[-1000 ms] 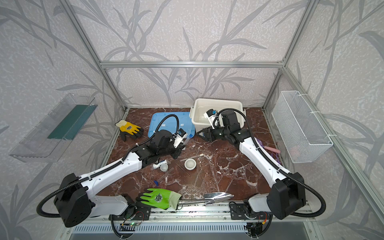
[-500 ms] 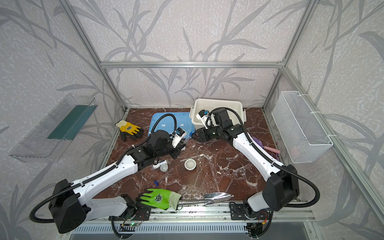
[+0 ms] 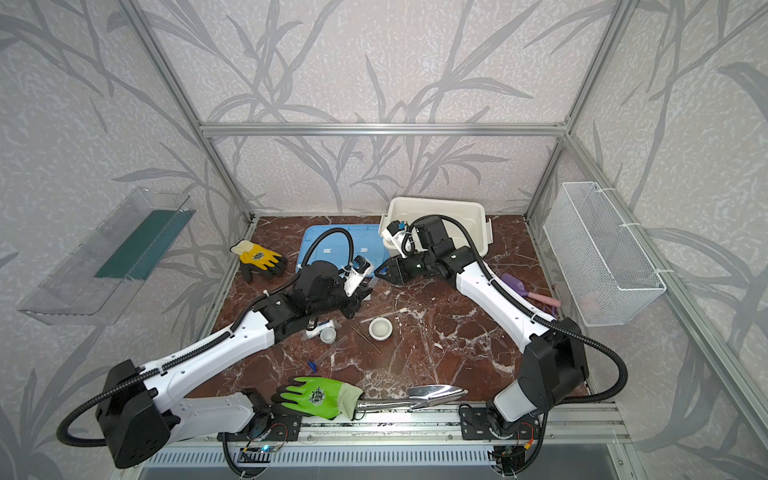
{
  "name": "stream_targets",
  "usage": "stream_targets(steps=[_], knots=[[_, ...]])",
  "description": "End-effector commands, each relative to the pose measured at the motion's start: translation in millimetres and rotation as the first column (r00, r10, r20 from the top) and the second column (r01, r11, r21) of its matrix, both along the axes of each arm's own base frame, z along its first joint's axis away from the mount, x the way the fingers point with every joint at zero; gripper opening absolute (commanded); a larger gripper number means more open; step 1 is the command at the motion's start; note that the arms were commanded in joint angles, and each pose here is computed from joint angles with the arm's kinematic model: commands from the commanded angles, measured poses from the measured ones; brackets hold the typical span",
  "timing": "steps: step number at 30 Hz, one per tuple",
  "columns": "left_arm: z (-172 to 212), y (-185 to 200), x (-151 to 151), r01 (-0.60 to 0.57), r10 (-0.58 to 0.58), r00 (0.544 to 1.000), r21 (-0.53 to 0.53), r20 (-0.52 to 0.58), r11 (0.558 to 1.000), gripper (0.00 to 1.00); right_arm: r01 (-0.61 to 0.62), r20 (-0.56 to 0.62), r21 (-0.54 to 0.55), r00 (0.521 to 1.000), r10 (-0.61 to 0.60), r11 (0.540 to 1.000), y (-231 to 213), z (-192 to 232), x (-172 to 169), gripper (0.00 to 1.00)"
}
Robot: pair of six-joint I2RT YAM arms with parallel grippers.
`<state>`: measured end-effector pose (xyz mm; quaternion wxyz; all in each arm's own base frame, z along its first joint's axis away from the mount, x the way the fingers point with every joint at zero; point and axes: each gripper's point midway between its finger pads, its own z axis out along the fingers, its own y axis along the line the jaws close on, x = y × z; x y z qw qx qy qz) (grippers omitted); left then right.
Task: Organize the chemistry lab equipment
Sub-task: 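Hold the tube upright with the left gripper while the right gripper closes on its cap, then open and withdraw the left gripper while the right gripper carries the tube toward the rack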
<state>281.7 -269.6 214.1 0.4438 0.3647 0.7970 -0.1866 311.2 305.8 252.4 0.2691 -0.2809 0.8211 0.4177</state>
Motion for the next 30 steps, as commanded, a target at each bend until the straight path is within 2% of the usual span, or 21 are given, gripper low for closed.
stream_targets(steps=[1,10,27,30], knots=[[4.6,0.1,-4.2,0.009,-0.009,1.0,-0.01,0.011,1.0,0.18,-0.018,0.031,0.037,0.999,0.017,0.999,6.9,16.3,1.2,0.37],[1.1,0.8,-4.4,0.007,-0.007,1.0,0.011,0.012,1.0,0.18,-0.025,0.025,0.044,0.999,0.024,0.999,7.1,11.3,-2.1,0.27],[-2.0,2.8,-2.5,-0.007,0.007,1.0,0.025,0.017,1.0,0.18,-0.021,0.003,0.043,1.0,0.021,0.999,8.2,3.3,-3.2,0.17],[-1.6,3.0,-1.7,-0.011,0.011,1.0,0.026,0.02,1.0,0.21,-0.021,0.003,0.043,1.0,0.021,0.999,8.9,2.7,-3.0,0.15]])
